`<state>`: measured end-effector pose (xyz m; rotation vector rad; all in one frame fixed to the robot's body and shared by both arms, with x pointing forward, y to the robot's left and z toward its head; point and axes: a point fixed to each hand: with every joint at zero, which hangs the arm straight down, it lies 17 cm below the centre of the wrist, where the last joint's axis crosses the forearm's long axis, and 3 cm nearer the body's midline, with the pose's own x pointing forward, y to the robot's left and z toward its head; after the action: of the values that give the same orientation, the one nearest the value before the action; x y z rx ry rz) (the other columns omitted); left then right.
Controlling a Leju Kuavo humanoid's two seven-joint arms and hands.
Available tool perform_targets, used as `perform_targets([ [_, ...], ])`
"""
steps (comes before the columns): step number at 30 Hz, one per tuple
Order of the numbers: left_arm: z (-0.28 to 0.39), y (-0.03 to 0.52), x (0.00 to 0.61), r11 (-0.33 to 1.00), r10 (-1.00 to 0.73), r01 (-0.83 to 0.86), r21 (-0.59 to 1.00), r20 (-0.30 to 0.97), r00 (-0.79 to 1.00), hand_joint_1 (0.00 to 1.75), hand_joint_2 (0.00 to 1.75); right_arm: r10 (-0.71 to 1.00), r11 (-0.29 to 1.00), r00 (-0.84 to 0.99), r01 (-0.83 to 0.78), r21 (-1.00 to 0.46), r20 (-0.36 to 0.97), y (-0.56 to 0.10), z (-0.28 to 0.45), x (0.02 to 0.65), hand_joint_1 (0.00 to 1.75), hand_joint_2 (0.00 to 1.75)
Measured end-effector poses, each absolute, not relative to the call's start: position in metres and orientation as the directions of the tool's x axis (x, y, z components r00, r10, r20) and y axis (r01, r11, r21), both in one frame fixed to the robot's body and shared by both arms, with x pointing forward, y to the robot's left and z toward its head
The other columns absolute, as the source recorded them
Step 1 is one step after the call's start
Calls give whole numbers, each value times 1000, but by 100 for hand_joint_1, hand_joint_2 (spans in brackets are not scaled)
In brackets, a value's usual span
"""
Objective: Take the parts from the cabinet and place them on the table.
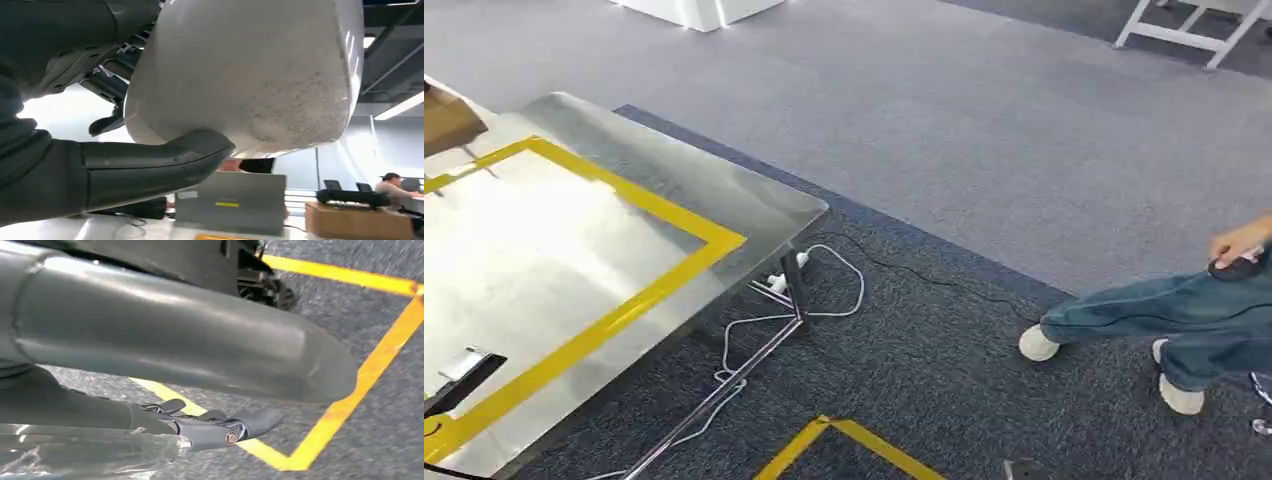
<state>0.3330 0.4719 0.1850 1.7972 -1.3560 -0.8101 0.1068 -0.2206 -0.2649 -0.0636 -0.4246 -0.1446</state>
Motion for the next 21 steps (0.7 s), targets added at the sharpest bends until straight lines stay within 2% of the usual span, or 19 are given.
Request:
perform_targets([
  [21, 183, 474, 334, -185, -967, -502, 845, -65, 246, 168, 175, -134, 987, 901, 160, -29, 414, -221, -265, 104, 0, 0],
])
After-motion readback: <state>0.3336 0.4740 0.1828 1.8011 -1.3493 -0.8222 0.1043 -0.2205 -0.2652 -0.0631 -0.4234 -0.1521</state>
